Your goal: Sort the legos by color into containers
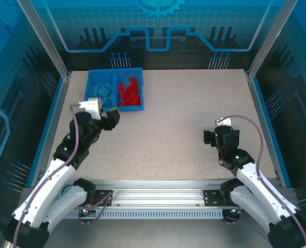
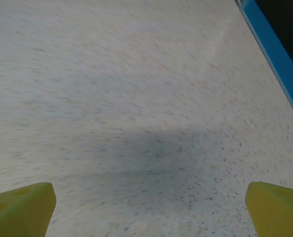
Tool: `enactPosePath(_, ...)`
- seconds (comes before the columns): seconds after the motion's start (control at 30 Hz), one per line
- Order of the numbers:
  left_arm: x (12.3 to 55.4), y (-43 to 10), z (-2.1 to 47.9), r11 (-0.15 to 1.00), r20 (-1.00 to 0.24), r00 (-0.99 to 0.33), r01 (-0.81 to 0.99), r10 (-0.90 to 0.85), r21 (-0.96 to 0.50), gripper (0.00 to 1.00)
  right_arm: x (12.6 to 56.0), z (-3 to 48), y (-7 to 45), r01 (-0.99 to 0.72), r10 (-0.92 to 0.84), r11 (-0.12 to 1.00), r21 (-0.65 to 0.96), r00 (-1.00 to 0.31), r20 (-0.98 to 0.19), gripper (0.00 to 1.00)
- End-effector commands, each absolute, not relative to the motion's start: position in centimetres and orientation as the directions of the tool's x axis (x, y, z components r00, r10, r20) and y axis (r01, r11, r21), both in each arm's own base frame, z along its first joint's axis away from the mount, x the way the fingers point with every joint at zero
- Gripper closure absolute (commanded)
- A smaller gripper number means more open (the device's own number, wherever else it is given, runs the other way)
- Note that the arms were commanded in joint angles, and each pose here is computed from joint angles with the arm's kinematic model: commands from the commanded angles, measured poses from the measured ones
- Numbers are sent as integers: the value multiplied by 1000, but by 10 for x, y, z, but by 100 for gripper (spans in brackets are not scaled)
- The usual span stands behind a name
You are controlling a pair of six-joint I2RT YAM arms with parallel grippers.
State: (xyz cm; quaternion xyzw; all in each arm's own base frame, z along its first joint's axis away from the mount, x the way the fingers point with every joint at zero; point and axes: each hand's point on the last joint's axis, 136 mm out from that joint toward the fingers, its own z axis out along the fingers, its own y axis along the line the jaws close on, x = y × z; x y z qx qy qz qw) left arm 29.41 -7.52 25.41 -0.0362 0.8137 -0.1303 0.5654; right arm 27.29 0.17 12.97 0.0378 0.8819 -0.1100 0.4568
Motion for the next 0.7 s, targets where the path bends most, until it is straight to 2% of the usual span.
enactPosePath(0.0, 288, -43, 217, 994, -932, -345, -36, -112, -106, 23, 306, 134, -13, 235, 30, 968, -91, -465, -885, 0)
enactPosePath(0.17, 289, -23, 174, 993, -931, -364, -120, -40, 4, 1, 342, 113, -19, 243, 10, 963, -116, -465, -885, 0)
enactPosePath(0.27, 292, 0, 148, 977, -919, -392, -211, -51, 35, 1, 371, 115, -14, 207, -4, 973, -103, -433, -901, 0)
enactPosePath(0.37, 301, 7, 135, 977, -923, -380, -210, -60, 23, 1, 399, 110, -7, 143, -23, 986, -87, -398, -917, 0)
enactPosePath(0.43, 309, 5, 135, 984, -939, -339, -181, -63, 0, 1, 402, 105, 6, 72, -62, 992, -102, -421, -905, 0)
enactPosePath(0.47, 313, 3, 136, 987, -945, -322, -160, -65, -13, 1, 396, 99, 13, 17, -75, 996, -90, -398, -914, 0)
enactPosePath(0.5, 318, 0, 137, 990, -951, -301, -135, -67, -27, 1, 397, 102, 13, -7, -66, 998, -67, -313, -947, 0)
enactPosePath(0.57, 330, -6, 139, 995, -960, -273, -84, -65, -44, 1, 392, 95, 8, 5, -28, 999, -32, -381, -924, 0)
enactPosePath(0.6, 337, -8, 140, 997, -962, -266, -69, -63, -46, 1, 395, 98, 10, 4, -48, 999, -53, -343, -938, 0)
enactPosePath(0.67, 352, -9, 139, 998, -966, -252, -48, -57, -47, 1, 395, 96, 10, 14, -54, 998, -64, -371, -927, 0)
